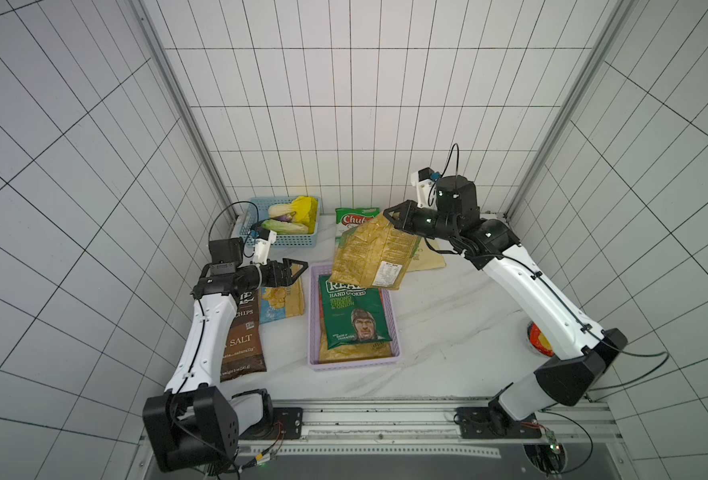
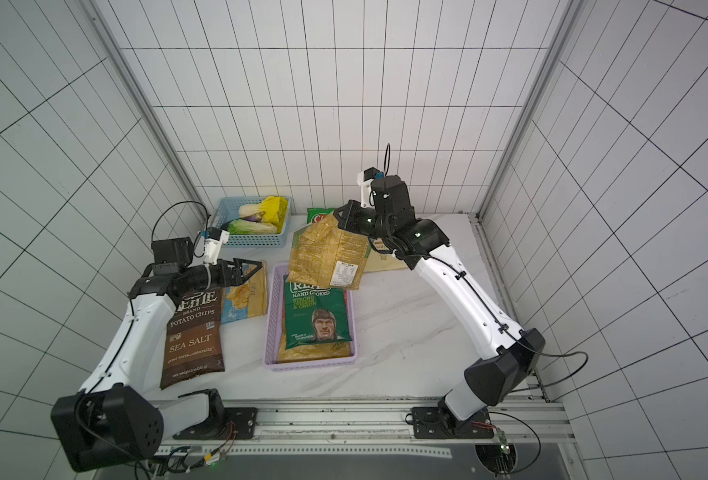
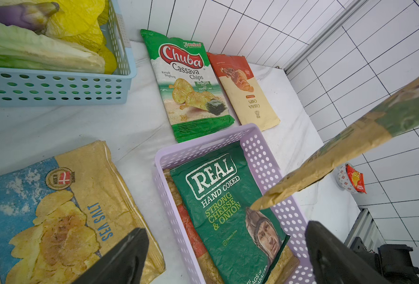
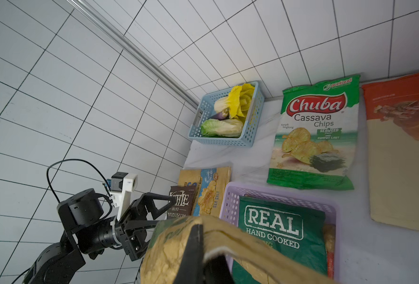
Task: Put the potato chips into the basket
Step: Pick up the potato chip from the center of the board, then place the potato chip in the basket.
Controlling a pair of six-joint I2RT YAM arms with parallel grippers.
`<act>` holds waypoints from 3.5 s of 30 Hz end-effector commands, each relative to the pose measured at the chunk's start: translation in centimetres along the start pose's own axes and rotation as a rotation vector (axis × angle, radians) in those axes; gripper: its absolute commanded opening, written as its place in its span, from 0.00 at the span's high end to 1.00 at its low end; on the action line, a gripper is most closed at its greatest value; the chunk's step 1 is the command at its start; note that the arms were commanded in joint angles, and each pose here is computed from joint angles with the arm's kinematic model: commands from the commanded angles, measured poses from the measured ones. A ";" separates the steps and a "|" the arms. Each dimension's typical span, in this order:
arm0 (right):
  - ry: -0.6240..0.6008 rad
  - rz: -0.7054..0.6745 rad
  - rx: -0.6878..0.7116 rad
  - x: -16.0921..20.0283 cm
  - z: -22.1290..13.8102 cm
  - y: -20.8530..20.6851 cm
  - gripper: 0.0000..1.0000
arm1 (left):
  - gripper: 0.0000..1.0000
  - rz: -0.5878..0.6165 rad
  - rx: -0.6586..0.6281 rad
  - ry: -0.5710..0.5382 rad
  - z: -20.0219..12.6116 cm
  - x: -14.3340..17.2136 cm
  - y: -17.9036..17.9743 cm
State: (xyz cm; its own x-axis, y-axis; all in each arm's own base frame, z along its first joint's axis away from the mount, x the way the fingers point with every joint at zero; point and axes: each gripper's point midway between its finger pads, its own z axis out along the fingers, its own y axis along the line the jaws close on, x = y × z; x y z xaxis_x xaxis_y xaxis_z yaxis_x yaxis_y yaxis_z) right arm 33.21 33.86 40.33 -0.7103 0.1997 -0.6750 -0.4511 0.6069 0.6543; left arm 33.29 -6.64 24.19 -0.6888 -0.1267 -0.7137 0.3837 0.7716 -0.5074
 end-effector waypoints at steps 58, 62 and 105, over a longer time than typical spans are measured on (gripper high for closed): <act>0.004 -0.115 0.095 3.7 7.8 2.5 1.00 | 0.02 -0.035 -0.142 -0.087 -1.6 -1.9 2.6; -0.002 -0.115 0.102 3.6 7.7 2.5 1.00 | 0.02 -0.035 -0.143 -0.087 -1.6 -1.9 2.6; 0.119 -0.135 0.132 9.2 8.1 1.0 1.00 | 0.02 -0.033 -0.144 -0.095 -1.8 -2.0 2.5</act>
State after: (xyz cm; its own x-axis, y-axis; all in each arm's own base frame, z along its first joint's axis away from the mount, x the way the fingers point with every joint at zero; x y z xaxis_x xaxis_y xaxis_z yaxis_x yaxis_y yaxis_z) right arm 33.65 42.43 30.27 -0.7204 0.0474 -0.6919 -0.4222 0.7615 0.4918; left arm 34.50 -3.62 24.18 -0.6678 -0.2063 -0.7152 0.2550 0.8393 -0.4802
